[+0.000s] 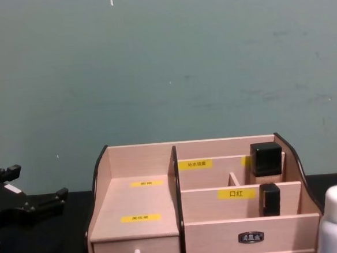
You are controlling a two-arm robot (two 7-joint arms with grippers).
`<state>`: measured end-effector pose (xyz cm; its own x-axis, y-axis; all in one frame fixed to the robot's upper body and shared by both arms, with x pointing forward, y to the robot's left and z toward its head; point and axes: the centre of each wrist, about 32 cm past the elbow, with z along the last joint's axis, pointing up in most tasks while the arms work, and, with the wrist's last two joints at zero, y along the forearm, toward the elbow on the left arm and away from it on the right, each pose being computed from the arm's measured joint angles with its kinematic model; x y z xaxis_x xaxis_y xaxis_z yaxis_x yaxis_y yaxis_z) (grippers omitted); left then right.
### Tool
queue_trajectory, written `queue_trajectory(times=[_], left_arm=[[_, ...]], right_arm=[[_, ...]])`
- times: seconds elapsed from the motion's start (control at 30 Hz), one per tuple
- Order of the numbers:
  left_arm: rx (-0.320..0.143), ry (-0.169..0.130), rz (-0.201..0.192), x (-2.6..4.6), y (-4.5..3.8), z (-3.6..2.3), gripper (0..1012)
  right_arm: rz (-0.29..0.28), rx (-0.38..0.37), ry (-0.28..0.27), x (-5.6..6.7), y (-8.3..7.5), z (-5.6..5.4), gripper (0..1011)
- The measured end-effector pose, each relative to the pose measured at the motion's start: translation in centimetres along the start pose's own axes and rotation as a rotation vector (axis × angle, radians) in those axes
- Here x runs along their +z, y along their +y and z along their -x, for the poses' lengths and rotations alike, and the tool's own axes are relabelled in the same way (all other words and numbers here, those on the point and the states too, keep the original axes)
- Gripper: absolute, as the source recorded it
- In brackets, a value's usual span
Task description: Pick up the facial cleanser and watermelon frost from the table and place them into the tiered storage box.
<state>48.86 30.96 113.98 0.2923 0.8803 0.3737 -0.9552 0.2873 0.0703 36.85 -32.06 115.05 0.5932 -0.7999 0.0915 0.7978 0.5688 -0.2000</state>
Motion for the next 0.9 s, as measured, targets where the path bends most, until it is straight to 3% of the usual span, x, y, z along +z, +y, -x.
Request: queue_trajectory(times=[0.9], left_arm=[[0.000, 0.000, 0.000, 0.00, 0.00, 0.00, 1001]], right_arm=[[-0.008, 0.045, 0.007, 0.0, 3.6, -0.5, 1000]])
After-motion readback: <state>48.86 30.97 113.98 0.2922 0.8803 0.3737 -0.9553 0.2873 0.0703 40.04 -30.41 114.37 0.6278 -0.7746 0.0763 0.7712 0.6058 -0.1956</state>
